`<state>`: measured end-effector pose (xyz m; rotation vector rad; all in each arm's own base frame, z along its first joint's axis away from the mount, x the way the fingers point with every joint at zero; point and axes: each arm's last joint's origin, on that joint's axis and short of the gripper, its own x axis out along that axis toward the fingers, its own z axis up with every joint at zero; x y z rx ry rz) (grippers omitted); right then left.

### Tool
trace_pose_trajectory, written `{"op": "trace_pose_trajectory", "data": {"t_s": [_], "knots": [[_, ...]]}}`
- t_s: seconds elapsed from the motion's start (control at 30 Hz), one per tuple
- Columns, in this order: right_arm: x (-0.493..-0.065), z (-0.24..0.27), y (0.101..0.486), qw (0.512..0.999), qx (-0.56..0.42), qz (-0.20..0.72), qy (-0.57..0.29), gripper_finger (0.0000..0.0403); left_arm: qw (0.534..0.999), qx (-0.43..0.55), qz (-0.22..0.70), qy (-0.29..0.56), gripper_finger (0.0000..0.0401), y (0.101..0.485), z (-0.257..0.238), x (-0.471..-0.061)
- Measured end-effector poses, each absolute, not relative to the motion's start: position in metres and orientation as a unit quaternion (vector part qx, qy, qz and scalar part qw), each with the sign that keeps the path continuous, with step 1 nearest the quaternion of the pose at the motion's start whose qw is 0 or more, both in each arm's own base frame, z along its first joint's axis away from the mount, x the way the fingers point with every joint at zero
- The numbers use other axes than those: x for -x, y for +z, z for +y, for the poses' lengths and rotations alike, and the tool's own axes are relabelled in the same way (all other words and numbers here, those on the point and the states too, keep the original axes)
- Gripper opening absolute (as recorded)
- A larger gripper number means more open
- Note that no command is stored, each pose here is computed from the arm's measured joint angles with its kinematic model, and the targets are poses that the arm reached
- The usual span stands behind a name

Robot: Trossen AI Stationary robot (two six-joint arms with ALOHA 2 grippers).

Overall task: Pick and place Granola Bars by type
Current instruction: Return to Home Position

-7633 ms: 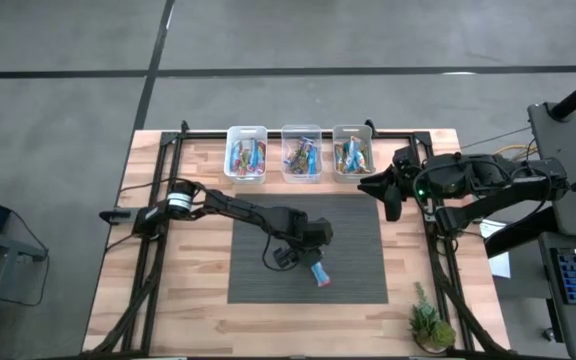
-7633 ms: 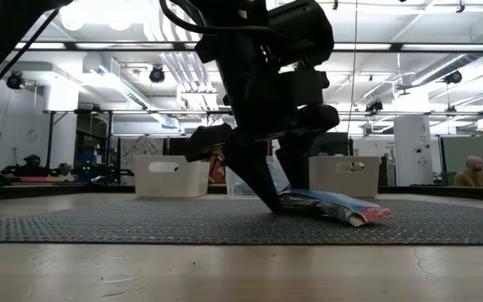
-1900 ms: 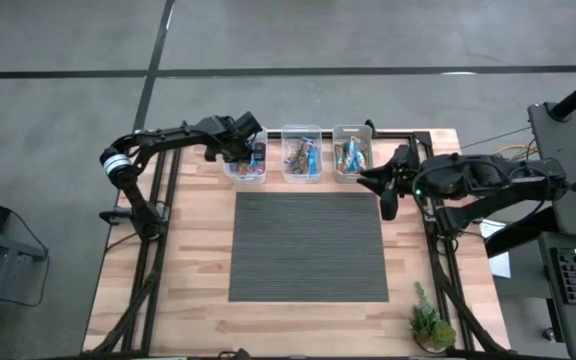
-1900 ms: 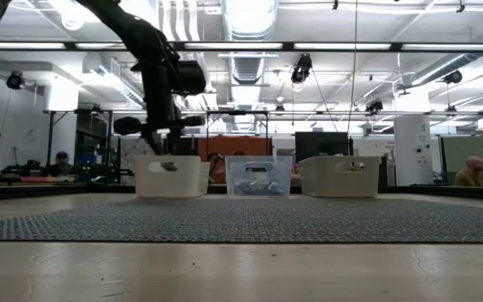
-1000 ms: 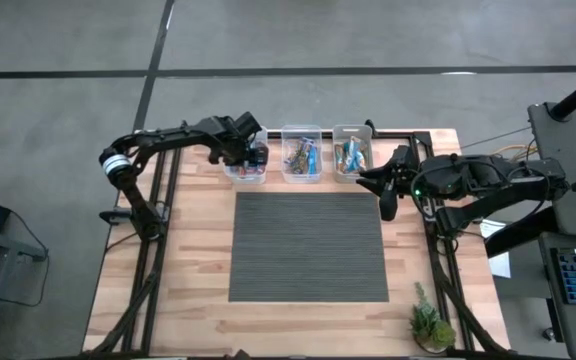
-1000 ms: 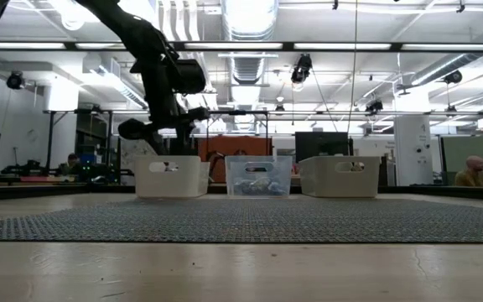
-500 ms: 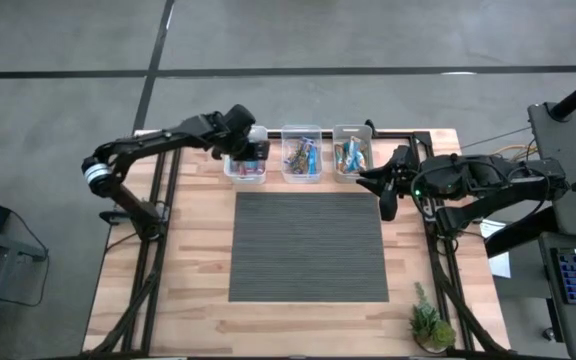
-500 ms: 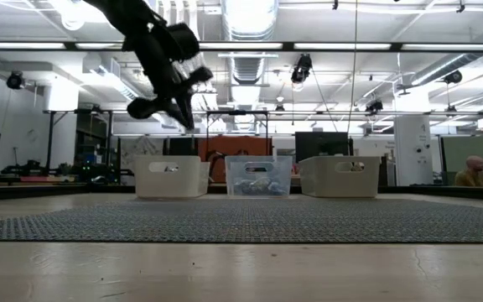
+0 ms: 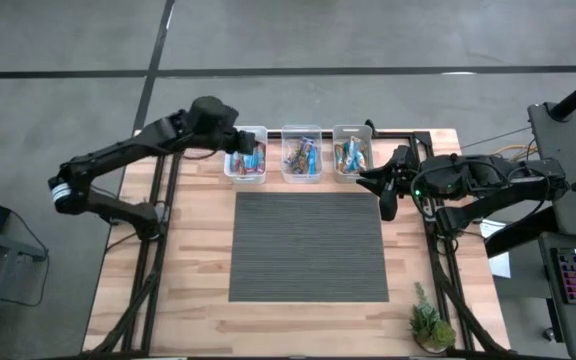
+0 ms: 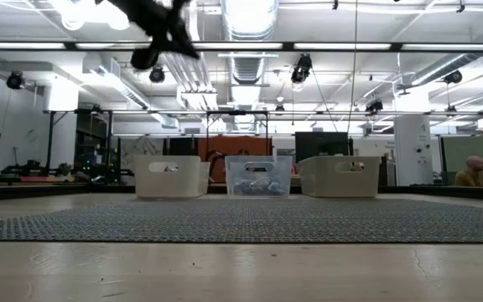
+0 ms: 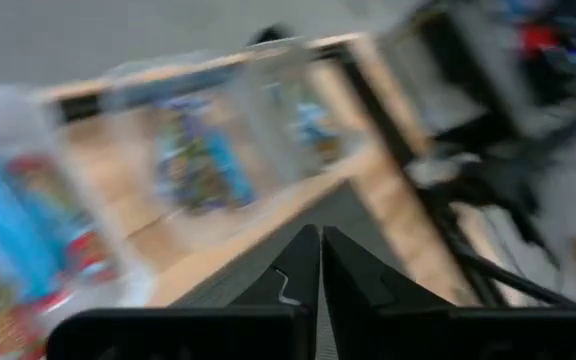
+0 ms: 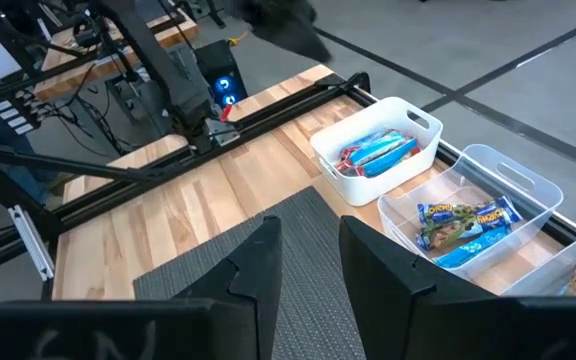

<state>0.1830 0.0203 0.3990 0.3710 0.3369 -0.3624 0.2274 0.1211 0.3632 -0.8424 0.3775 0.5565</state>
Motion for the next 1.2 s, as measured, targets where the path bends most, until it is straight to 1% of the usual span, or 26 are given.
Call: {"op": "trace_pose_trajectory", "data": {"t_s": [0.13,0.3,0.5,0.7,0.8,0.93,0.97,1.13,1.2], "knots": [[-0.183,0.020,0.399,0.953,-0.183,0.166,-0.178,0.0095,0.909,0.341,0.141,0.192,0.0000,0.386,0.092,-0.226],[-0.183,0.020,0.399,0.953,-0.183,0.165,-0.178,0.0095,0.952,0.263,0.107,0.111,0.0000,0.404,0.060,-0.223],[-0.183,0.020,0.399,0.953,-0.182,0.165,-0.178,0.0095,0.976,0.209,0.058,0.033,0.0000,0.422,0.030,-0.219],[-0.183,0.021,0.400,0.960,-0.154,0.170,-0.163,0.0085,0.991,0.125,0.042,-0.031,0.0000,0.428,0.003,-0.220],[-0.185,0.022,0.402,0.967,-0.130,0.162,-0.147,0.0064,0.994,0.099,0.041,-0.017,0.0000,0.427,-0.006,-0.220],[-0.184,0.022,0.405,0.976,-0.109,0.143,-0.126,0.0019,0.996,0.075,0.039,0.015,0.0000,0.424,-0.011,-0.215],[-0.183,0.022,0.405,0.977,-0.107,0.136,-0.122,0.0014,0.997,0.073,0.035,0.015,0.0000,0.425,-0.011,-0.212],[-0.172,0.023,0.399,0.989,-0.097,0.088,-0.067,0.0008,0.998,0.064,0.006,0.017,0.0000,0.418,-0.008,-0.192],[-0.163,0.021,0.394,0.991,-0.095,0.070,-0.058,0.0008,0.998,0.065,-0.014,0.013,0.0000,0.412,-0.007,-0.187]]}}
